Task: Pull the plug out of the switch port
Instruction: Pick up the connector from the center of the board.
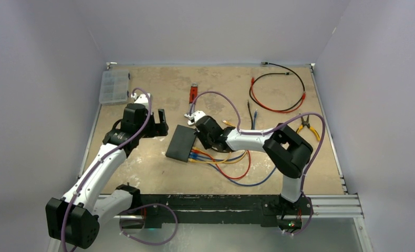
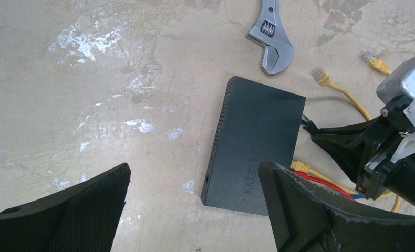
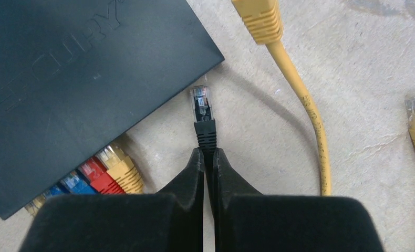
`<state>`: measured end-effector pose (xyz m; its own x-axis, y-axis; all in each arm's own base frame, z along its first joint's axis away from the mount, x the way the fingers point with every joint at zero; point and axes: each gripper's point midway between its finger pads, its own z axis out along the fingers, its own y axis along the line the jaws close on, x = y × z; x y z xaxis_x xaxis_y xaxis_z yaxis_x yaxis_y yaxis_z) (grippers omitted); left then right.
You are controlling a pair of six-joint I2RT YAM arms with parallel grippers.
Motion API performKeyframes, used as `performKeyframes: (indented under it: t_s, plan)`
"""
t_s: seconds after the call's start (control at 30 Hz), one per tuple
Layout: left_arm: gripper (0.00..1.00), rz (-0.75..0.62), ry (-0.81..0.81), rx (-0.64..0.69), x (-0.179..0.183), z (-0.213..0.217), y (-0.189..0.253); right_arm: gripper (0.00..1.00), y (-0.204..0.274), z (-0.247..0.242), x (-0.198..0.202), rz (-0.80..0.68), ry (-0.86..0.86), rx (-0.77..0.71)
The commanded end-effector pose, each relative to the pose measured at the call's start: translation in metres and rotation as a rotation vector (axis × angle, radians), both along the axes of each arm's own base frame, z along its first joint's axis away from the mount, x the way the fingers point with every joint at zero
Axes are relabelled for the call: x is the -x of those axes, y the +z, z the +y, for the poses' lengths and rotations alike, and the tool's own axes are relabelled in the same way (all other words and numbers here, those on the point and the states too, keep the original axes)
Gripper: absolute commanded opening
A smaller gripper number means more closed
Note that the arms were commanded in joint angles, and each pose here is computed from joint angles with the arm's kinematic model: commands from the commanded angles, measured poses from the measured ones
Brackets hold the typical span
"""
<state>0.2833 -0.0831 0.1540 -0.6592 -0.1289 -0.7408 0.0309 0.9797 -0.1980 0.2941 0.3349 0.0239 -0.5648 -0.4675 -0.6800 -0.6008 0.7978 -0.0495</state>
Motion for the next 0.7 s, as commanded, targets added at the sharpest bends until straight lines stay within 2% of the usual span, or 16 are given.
performKeyframes:
  t_s: [0.0, 0.37, 0.5, 0.67]
  plan:
    - [0.93, -0.034, 0.006, -0.006, -0.004, 0.003, 0.011, 0.00, 0.025, 0.003, 0.010, 0.038, 0.007, -0.077]
    - [0.93, -0.030, -0.001, -0.002, -0.004, 0.001, 0.009, 0.00, 0.138, 0.026, 0.000, 0.016, 0.107, -0.428]
    - [0.93, -0.023, -0.007, -0.001, -0.004, 0.000, 0.008, 0.00, 0.192, 0.028, -0.002, -0.002, 0.186, -0.608]
    - [0.92, -0.020, -0.006, -0.001, -0.004, 0.000, 0.007, 0.00, 0.248, 0.031, 0.007, -0.035, 0.293, -0.752]
